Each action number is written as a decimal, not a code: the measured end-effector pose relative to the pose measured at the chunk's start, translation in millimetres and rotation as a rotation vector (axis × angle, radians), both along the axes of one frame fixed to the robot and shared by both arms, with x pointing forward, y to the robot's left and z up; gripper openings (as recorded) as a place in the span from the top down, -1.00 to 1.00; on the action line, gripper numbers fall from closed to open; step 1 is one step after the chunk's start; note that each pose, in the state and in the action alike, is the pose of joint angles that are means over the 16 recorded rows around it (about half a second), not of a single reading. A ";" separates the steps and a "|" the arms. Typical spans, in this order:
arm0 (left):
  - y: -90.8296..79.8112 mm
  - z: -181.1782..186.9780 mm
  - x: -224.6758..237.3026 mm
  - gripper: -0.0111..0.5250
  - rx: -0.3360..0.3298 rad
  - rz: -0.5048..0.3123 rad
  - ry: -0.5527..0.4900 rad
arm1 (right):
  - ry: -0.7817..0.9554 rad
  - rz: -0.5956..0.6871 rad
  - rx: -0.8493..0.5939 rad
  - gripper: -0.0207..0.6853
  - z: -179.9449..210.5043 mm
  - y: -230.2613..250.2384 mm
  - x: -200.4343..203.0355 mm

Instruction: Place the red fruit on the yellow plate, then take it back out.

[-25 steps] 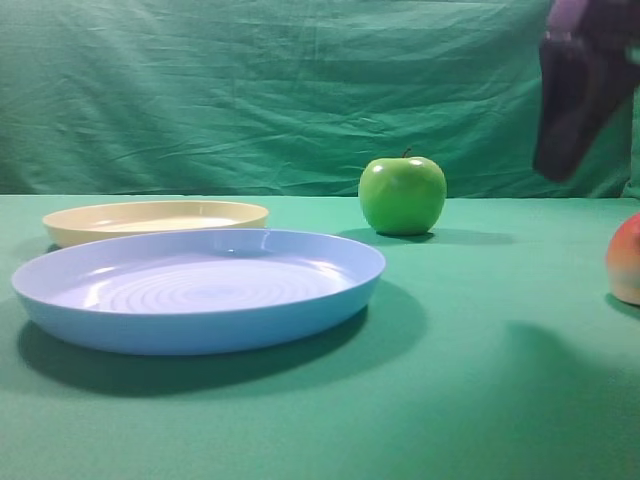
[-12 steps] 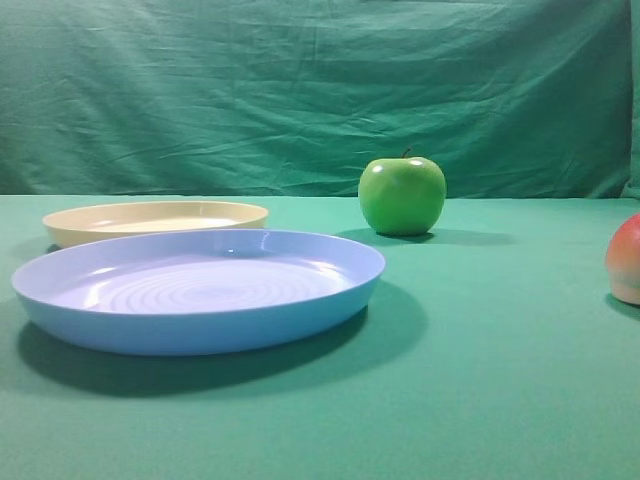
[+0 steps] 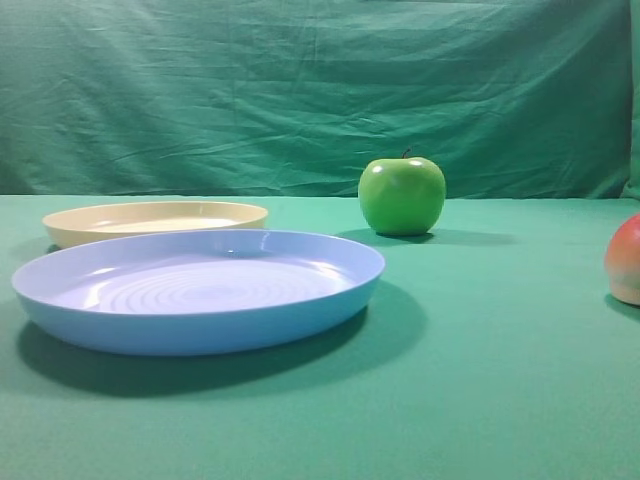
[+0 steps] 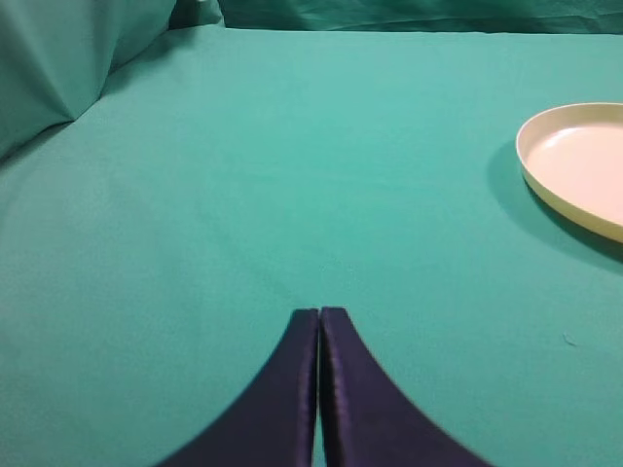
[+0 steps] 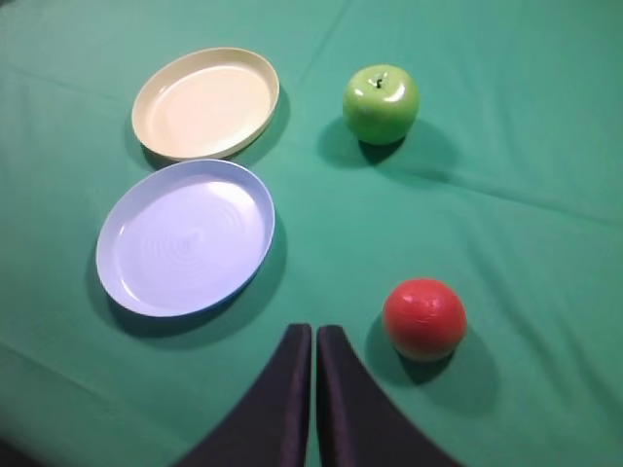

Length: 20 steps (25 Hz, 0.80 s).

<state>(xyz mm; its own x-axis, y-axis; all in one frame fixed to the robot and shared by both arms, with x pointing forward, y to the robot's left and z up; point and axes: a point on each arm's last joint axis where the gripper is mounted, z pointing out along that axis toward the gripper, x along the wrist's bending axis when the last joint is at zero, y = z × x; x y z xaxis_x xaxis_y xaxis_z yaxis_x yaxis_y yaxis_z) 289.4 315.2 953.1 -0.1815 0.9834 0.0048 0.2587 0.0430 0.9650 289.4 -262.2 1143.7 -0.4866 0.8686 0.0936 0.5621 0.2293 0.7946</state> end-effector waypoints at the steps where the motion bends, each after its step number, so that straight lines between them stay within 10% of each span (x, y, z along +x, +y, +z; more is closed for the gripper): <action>1: 0.0 0.0 0.0 0.96 0.000 0.000 0.000 | -0.009 -0.010 0.006 0.94 -3.2 -2.3 -4.8; 20: 0.0 0.0 0.0 0.96 0.000 0.000 0.000 | -0.319 -0.354 0.035 0.94 -110.1 -27.6 -15.3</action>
